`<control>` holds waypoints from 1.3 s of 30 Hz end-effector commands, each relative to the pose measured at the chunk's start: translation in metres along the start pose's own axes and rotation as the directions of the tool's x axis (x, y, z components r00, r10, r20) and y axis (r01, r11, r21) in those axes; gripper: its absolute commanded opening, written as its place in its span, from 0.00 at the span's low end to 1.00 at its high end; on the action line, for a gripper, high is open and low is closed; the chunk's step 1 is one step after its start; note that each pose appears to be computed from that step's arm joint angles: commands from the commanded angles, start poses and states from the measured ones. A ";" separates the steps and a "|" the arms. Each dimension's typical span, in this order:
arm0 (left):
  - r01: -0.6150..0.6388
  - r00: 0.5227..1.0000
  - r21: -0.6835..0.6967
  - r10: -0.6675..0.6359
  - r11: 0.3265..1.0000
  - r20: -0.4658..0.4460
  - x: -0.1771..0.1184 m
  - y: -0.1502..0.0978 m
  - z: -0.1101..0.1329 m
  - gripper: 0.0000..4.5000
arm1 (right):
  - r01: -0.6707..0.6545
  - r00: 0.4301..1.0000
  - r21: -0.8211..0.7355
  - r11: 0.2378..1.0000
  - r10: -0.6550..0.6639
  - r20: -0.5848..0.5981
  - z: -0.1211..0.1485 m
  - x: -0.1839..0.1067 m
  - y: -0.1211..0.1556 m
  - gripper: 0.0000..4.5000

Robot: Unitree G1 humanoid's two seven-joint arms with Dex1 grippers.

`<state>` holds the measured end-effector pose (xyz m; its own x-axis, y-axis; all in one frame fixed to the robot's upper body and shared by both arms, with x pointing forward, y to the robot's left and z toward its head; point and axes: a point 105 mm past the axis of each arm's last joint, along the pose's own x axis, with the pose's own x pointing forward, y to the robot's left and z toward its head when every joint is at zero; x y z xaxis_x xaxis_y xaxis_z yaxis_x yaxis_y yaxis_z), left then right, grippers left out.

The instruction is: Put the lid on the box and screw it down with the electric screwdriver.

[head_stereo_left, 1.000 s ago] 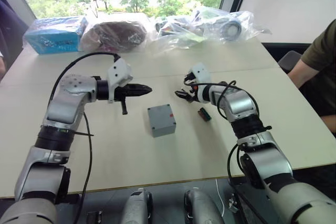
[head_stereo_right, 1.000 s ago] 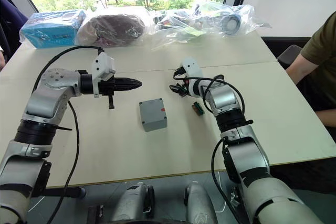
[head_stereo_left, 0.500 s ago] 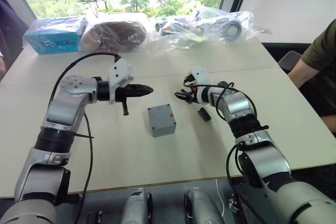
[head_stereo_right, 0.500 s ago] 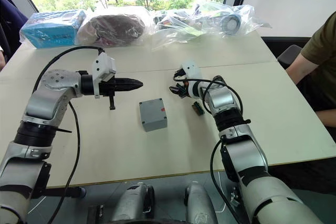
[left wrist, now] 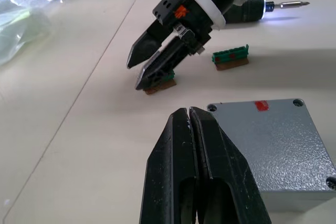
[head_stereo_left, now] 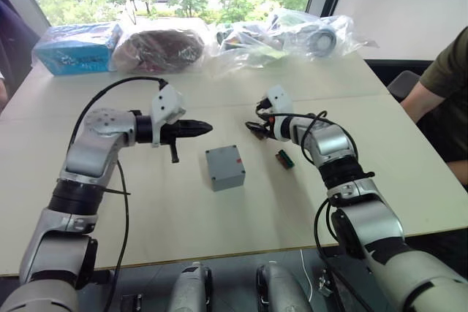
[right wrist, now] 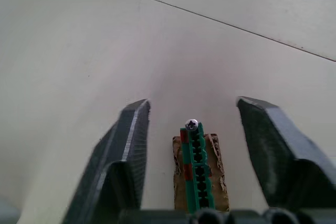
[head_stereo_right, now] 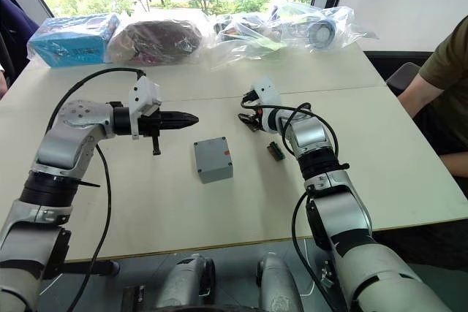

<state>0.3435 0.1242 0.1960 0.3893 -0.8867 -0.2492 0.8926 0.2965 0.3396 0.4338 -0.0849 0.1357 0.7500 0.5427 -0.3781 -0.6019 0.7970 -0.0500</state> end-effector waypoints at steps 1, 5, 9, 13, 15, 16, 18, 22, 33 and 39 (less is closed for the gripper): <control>-0.006 0.999 0.046 0.004 0.999 0.034 -0.003 0.001 0.014 0.00 | -0.007 0.999 -0.013 1.000 0.007 0.048 0.018 0.000 0.002 0.20; -0.006 0.999 0.046 0.004 0.999 0.033 -0.003 0.000 0.014 0.00 | -0.006 1.000 -0.012 1.000 0.006 0.016 0.012 0.001 0.002 0.01; -0.007 0.999 0.046 0.006 0.999 0.033 -0.003 0.000 0.014 0.00 | -0.007 1.000 -0.006 1.000 0.007 0.002 0.009 0.002 0.002 0.01; -0.005 1.000 0.046 0.004 0.999 0.030 -0.003 0.000 0.012 0.00 | -0.008 0.999 0.008 1.000 0.007 0.045 0.024 -0.005 -0.001 0.01; -0.004 1.000 0.047 0.003 0.999 0.026 -0.003 0.000 0.012 0.00 | -0.009 0.998 0.012 1.000 0.008 0.069 0.034 -0.012 -0.002 0.01; -0.004 1.000 0.048 0.003 0.999 0.025 -0.003 0.000 0.011 0.00 | -0.014 0.997 0.009 1.000 0.014 0.071 0.037 -0.014 -0.002 0.01; -0.003 1.000 0.048 0.001 0.999 0.024 -0.003 0.000 0.011 0.00 | -0.029 0.997 -0.001 1.000 0.029 0.078 0.042 -0.020 0.001 0.01; -0.001 1.000 0.049 0.000 0.999 0.022 -0.004 -0.001 0.011 0.00 | -0.048 0.995 -0.016 0.999 0.050 0.091 0.052 -0.032 0.007 0.01; 0.034 0.999 0.055 -0.035 0.998 0.014 -0.007 -0.006 0.014 0.00 | -0.280 0.960 -0.080 0.957 0.280 -0.004 0.046 -0.066 0.075 0.01; 0.070 0.997 0.065 -0.069 0.995 -0.025 -0.013 -0.014 0.010 0.00 | -0.305 0.952 -0.084 0.949 0.304 -0.024 0.042 -0.068 0.088 0.01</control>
<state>0.3296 0.1278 0.1949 0.3432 -0.8899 -0.3004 0.9070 0.2309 0.3523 0.3465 -0.0460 0.1882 0.5287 0.7378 -0.4197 -0.8094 0.5871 0.0125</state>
